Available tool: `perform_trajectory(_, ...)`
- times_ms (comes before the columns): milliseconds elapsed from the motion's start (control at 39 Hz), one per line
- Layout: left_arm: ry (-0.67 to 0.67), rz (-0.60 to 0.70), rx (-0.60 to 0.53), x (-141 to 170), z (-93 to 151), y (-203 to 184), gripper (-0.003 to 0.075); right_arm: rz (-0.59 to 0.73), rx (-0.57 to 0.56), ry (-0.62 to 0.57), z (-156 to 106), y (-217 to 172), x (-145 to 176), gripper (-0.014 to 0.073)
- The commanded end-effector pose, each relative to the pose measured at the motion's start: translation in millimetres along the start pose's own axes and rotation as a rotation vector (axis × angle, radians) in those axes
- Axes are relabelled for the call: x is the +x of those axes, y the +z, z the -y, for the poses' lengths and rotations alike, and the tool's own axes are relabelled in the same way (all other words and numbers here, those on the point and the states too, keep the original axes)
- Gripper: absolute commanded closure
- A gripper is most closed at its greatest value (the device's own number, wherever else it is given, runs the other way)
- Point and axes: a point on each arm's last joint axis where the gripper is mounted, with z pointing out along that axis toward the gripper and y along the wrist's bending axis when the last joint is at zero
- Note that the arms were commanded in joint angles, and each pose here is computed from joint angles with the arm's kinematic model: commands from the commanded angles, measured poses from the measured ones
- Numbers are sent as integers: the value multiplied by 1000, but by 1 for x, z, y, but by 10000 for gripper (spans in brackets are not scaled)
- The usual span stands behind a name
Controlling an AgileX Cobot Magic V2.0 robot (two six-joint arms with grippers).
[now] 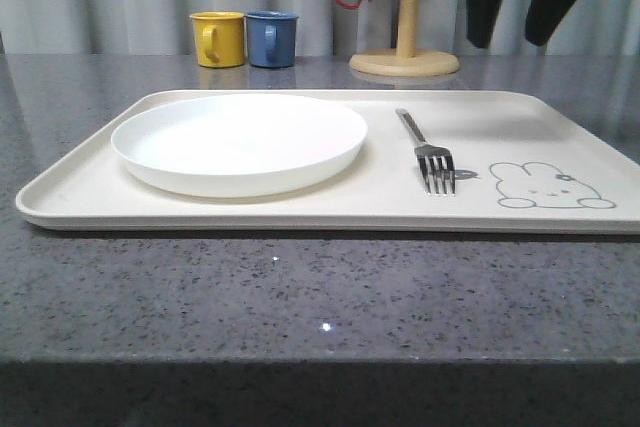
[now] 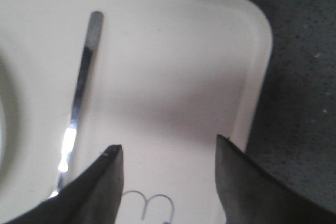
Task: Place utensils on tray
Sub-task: 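Grasp the steel chopsticks with the right gripper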
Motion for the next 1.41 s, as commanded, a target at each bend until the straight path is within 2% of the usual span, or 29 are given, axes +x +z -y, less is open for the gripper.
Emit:
perform_trajectory(0, -17, 95, -4, -15, -1, -1, 738, -22, 67, 4, 31, -35, 16, 173)
perform_trajectory(257, -17, 95, -4, -15, -1, -1, 738, -104, 182, 144, 114, -37, 55, 173)
perform_trajectory(359, -17, 95, -4, -15, -1, -1, 738, -124, 198, 202, 139, -28, 65, 173)
perform_trajectory(488, -17, 95, -4, -15, -1, -1, 738, -110, 165, 235, 158, -15, 72, 173)
perform_trajectory(693, -17, 95, -4, -15, -1, -1, 738, -99, 141, 275, 174, -3, 75, 173)
perform_trajectory(1001, -17, 95, -4, -15, -1, -1, 738, -171, 110, 271, 177, 26, 71, 176)
perform_trajectory(1078, -17, 95, -4, -15, -1, -1, 738, -167, 111, 271, 178, 26, 71, 211)
perform_trajectory(1206, -17, 95, -4, -15, -1, -1, 738, -161, 112, 270, 178, 26, 71, 314)
perform_trajectory(1386, -17, 95, -4, -15, -1, -1, 738, -174, 110, 271, 179, 32, 70, 323)
